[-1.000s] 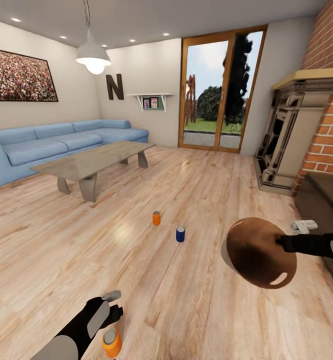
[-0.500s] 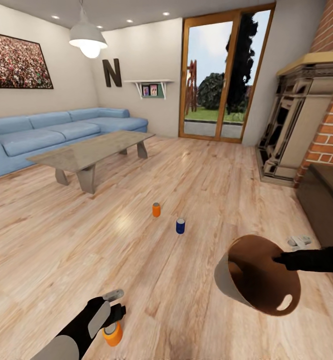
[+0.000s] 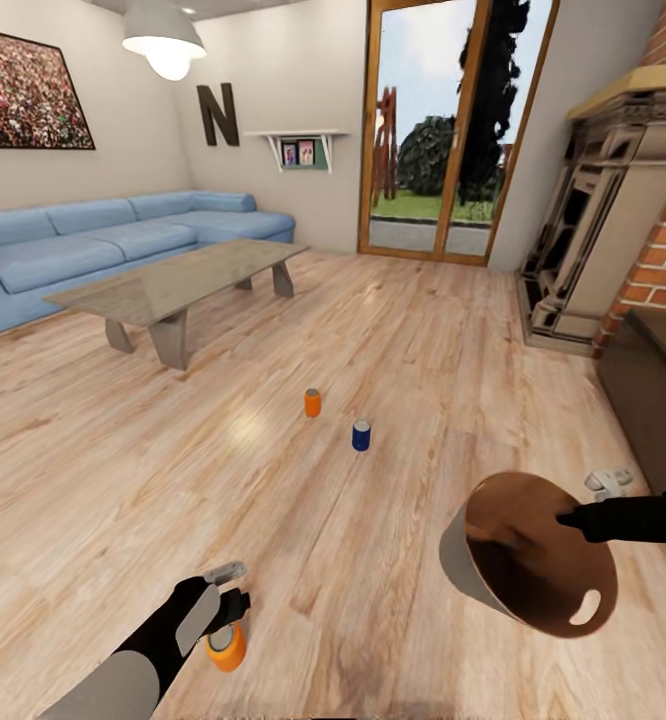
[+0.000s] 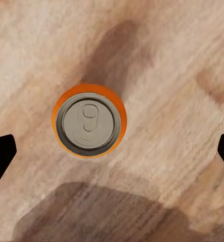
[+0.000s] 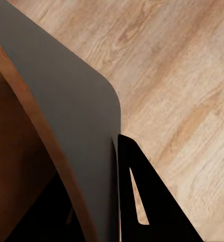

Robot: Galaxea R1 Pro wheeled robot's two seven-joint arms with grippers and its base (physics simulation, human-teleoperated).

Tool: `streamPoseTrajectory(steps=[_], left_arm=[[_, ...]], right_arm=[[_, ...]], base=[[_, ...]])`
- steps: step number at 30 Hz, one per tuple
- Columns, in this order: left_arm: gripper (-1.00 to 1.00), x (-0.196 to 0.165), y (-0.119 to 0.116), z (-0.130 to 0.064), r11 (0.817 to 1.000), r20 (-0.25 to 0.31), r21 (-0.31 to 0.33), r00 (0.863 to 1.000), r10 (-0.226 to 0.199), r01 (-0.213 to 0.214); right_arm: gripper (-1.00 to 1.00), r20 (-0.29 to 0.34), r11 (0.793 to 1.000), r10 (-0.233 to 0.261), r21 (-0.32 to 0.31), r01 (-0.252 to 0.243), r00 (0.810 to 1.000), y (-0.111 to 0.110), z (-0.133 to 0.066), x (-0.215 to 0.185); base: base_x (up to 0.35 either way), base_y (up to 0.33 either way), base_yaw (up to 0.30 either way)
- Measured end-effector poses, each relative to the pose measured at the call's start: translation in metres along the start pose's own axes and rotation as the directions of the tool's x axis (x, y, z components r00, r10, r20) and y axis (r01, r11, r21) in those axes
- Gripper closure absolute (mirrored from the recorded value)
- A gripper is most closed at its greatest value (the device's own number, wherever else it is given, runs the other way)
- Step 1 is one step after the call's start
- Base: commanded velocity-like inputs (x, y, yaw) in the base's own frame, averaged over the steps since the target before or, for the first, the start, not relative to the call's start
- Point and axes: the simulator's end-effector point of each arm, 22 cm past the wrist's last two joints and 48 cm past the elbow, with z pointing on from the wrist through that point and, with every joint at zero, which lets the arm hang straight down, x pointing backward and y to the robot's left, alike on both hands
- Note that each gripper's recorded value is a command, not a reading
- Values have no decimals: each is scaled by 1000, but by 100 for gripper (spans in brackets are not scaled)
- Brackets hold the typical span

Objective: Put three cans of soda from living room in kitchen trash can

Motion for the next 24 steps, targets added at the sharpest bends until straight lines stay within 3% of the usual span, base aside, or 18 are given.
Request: streamPoseTrajectory(steps=[4,7,10,24], left_arm=[[-100,-16,1,2,1000,14,-3,1000,-2,2],[-100,-20,8,6,1000,14,-16,1000,-3,3],[-100,-17,10,11,1000,5,-20,1000,-2,2],[-100,-8,13,31,1000,-30,-23,1000,0,-1]], right_arm=[[100,-16,1000,-11,19,12,1000,-6,7,4],[100,-21,1000,1,-3,-2,1000,-2,12,6],[100,-21,999,18,-34,-19,1000,2,17,6],[100,-54,998,25,-56,-28,998,4,39,16]], base=[[0,0,0],[0,0,0],[0,0,0],[0,0,0]])
